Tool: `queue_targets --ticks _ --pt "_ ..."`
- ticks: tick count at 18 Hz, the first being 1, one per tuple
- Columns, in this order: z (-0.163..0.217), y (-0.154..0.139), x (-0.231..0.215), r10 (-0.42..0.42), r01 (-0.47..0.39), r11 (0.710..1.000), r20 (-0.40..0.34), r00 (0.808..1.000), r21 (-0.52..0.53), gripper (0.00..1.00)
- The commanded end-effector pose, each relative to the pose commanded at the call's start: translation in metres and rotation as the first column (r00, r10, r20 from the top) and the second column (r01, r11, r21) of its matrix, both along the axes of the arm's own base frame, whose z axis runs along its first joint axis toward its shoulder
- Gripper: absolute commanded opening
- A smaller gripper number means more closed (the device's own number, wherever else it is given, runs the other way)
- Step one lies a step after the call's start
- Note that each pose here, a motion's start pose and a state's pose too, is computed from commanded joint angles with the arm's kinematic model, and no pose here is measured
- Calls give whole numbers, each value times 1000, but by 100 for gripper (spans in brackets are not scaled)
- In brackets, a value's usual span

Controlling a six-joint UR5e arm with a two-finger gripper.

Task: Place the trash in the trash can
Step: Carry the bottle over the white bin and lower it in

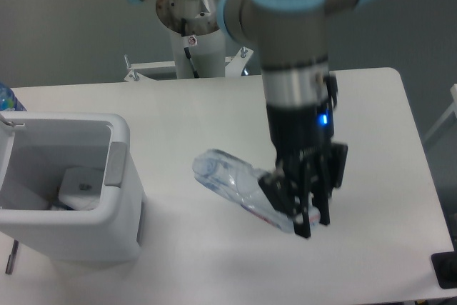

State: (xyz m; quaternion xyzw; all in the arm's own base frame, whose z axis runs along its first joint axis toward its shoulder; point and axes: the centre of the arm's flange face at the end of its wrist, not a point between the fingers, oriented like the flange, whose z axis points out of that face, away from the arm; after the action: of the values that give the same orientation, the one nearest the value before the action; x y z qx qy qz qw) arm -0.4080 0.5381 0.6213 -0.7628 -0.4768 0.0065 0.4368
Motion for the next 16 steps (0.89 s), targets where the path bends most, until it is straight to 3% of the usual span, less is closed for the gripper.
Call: queue_targets --ticks 4,8,16 --pt "18 -7 18 -12 12 1000 -21 1000 22 22" --pt "18 3 36 -60 60 997 3 998 44 22" --pt "5 40 104 -184 183 982 31 982 34 22"
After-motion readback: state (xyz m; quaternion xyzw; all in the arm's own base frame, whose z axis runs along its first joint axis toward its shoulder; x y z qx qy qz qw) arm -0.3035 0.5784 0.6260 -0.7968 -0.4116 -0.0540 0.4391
